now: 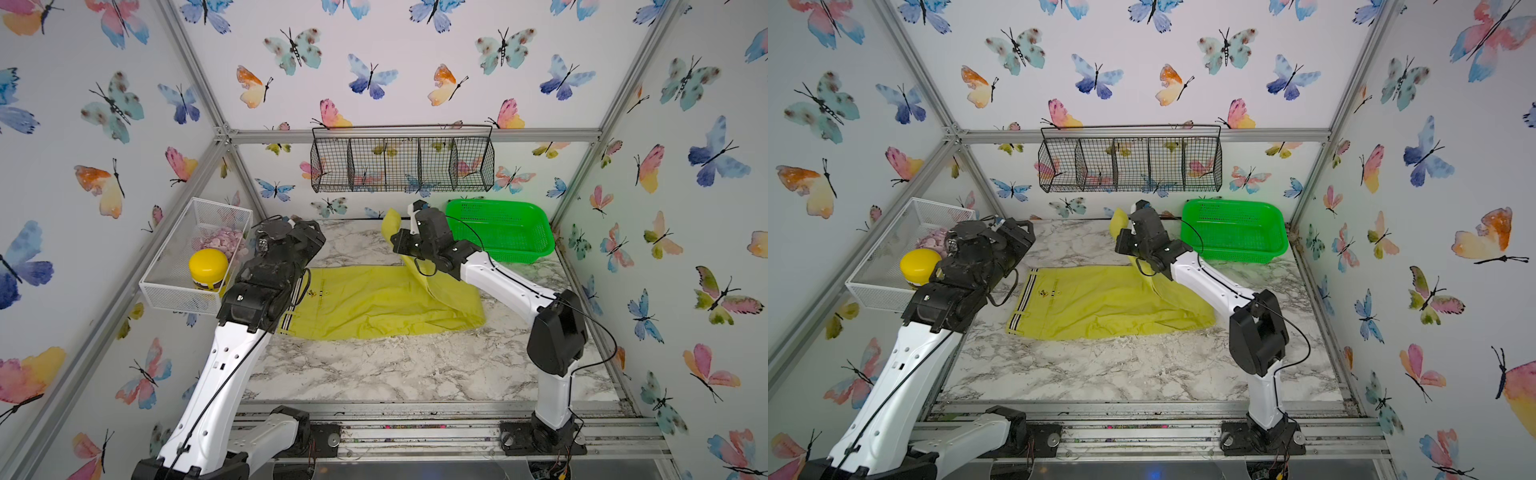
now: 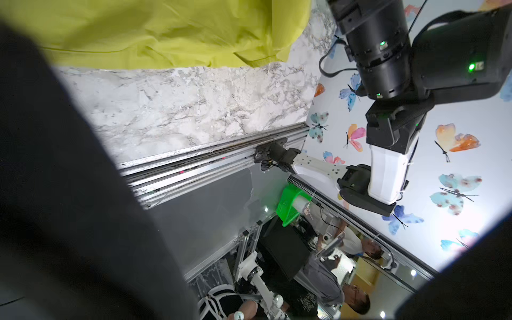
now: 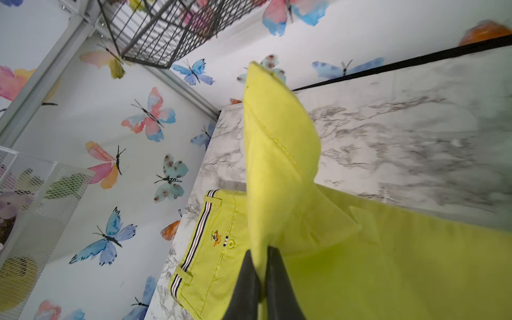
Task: Roll up the long pants
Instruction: Fold the long pant at the center of the board.
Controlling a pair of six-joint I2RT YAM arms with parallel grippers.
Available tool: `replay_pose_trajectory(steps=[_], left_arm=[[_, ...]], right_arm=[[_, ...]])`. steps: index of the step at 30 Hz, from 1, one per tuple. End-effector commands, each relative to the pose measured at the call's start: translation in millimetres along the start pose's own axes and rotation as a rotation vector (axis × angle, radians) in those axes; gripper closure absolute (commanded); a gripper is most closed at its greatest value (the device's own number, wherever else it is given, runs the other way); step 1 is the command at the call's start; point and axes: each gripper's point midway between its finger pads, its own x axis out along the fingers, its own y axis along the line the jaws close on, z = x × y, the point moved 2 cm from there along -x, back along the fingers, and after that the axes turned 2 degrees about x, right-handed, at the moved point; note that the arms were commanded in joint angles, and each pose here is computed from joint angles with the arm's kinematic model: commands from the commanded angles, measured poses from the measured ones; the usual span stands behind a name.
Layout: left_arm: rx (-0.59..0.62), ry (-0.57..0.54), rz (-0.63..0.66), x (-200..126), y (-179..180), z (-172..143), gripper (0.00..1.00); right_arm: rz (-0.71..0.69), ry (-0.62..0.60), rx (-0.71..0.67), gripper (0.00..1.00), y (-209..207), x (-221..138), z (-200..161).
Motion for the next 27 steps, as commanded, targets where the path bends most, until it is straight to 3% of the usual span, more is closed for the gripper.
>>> replay_pose_trajectory(steps=[1, 6, 14, 15, 17, 19, 20, 24, 27], left_arm=[[0.055, -0.055, 0.129, -18, 30, 8, 0.36], [0.080, -0.074, 0.179, -39, 45, 11, 0.28], [0.112, -0.119, 0.241, -62, 62, 18, 0.18], [0.116, -0.119, 0.243, -64, 62, 18, 0.16], [0.122, -0.120, 0.250, -65, 64, 18, 0.15], [0.125, -0.116, 0.258, -63, 66, 16, 0.15], [0.125, -0.113, 0.259, -62, 67, 15, 0.15], [0.113, -0.068, 0.251, -49, 71, 1, 0.15], [0.090, 0.011, 0.243, -26, 80, -25, 0.17]], right_arm=[[0.096, 0.020, -0.019, 0.96, 36, 30, -16], [0.157, 0.090, -0.034, 0.96, 61, 77, -52], [0.239, 0.181, -0.011, 0.95, 83, 115, -107], [0.259, 0.197, -0.009, 0.88, 83, 119, -117], [0.342, 0.228, 0.003, 0.53, 90, 124, -133], [0.432, 0.280, 0.004, 0.33, 100, 126, -149], [0.454, 0.301, -0.016, 0.01, 105, 126, -153], [0.368, 0.302, -0.214, 0.00, 105, 110, -159], [0.199, 0.174, -0.400, 0.00, 87, 73, -130]])
